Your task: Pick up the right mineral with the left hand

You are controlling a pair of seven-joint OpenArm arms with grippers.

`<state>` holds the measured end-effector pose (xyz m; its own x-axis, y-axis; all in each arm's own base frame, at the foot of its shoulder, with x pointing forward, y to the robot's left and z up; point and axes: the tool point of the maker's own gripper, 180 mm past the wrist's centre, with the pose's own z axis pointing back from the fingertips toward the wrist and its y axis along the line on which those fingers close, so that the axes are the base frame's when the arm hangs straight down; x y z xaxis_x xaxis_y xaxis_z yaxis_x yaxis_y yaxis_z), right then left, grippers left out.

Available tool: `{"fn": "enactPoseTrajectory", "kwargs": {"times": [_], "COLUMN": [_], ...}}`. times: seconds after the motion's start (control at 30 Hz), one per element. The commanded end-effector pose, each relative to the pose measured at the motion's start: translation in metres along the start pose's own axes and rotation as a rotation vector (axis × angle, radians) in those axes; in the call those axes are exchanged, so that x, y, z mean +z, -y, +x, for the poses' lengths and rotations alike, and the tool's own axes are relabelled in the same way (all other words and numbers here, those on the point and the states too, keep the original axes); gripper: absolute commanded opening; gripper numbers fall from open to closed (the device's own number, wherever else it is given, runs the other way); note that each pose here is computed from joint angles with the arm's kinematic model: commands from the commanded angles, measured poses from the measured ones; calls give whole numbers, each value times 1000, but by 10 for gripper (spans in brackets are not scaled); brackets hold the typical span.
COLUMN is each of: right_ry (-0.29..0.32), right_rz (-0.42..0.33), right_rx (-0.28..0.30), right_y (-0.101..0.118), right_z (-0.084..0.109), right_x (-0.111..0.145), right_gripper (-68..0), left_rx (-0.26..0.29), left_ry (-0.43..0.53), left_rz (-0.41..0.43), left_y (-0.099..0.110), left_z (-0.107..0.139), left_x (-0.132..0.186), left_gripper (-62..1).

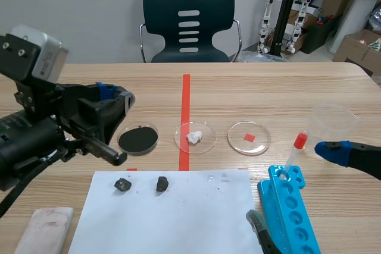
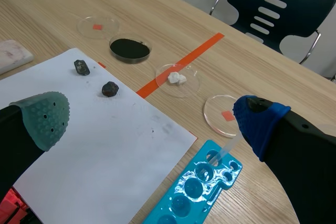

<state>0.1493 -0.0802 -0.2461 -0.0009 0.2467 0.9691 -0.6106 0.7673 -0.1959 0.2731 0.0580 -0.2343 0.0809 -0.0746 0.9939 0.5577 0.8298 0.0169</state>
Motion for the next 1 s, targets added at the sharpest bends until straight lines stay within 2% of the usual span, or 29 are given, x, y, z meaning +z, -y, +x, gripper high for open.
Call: {"fn": "enactPoseTrajectory", "kwargs": {"times": [0.0,0.4,0.7,0.97], "right_ry": [41,41,41,41], "right_rz": [-12,-12,-12,-12], "right_rx": [6,6,6,6], "right_y": [4,4,4,4], "right_z": [12,12,12,12], "right_x": [-2,-2,-2,-2], "right_gripper": [4,4,4,4], "left_rx": [-6,-24,-9,-35], "left_ry": [38,23,51,41], "left_rz": [-7,-70,-57,-84], "left_y": [1,12,18,30], "left_z": [8,-8,-13,-19], "left_x": [4,36,62,75], "left_gripper": [-479,-479,-479,-479]}}
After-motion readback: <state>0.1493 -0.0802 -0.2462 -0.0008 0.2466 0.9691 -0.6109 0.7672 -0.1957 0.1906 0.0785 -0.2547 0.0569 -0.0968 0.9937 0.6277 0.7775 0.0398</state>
